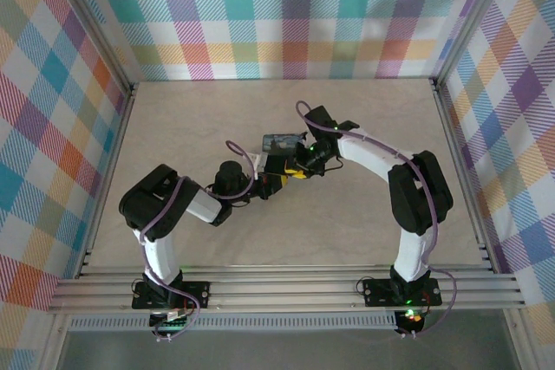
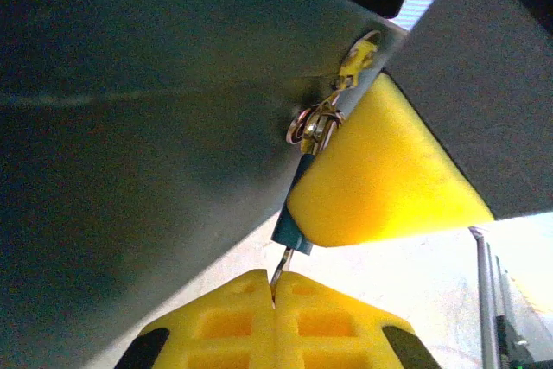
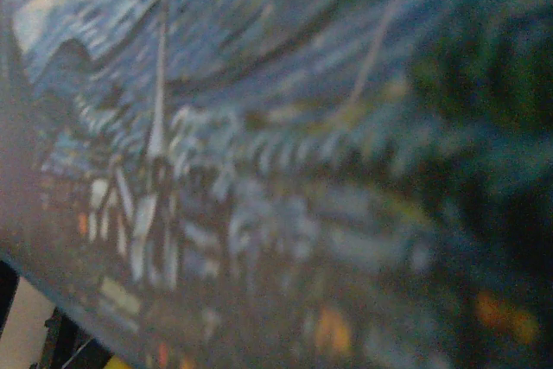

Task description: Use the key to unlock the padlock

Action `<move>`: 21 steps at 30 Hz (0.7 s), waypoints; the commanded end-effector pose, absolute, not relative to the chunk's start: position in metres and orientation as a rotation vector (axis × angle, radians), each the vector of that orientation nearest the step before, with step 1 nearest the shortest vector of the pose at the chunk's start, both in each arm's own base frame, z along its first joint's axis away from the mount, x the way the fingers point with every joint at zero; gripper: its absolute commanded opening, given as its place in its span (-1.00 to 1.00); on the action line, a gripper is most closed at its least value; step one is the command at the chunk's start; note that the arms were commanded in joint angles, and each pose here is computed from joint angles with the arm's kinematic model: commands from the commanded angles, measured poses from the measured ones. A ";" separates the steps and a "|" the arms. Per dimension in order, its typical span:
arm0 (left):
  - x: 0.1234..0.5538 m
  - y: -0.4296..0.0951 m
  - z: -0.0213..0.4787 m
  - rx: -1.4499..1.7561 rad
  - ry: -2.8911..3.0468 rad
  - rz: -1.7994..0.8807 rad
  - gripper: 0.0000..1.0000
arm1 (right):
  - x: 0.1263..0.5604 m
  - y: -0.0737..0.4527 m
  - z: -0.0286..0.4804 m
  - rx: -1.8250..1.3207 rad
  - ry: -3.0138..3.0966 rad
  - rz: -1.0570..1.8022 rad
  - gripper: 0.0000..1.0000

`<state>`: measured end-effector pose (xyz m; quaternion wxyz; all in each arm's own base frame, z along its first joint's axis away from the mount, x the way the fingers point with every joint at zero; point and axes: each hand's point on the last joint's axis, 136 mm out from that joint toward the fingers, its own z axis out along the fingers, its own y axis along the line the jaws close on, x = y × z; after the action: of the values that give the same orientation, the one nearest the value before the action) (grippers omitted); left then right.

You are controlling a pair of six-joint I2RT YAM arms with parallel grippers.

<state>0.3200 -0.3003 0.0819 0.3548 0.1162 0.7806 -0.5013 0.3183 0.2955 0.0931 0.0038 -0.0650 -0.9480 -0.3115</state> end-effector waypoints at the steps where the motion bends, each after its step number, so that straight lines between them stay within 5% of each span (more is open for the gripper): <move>1: 0.326 -0.305 0.113 0.271 1.882 -1.376 -1.00 | 0.293 0.318 0.088 -0.169 -2.847 -1.049 -1.00; 8: 0.300 -0.289 0.069 0.189 2.012 -1.278 -1.00 | 0.288 0.326 0.066 -0.226 -2.850 -1.055 -0.97; 21: 0.284 -0.271 0.034 0.087 2.119 -1.139 -1.00 | 0.284 0.313 0.064 -0.348 -2.948 -1.075 -0.21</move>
<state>0.2863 -0.2769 0.0448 0.3648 0.0485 0.8085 -0.4593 0.2938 0.3151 0.0664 -0.0278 -0.0819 -0.9361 -0.3409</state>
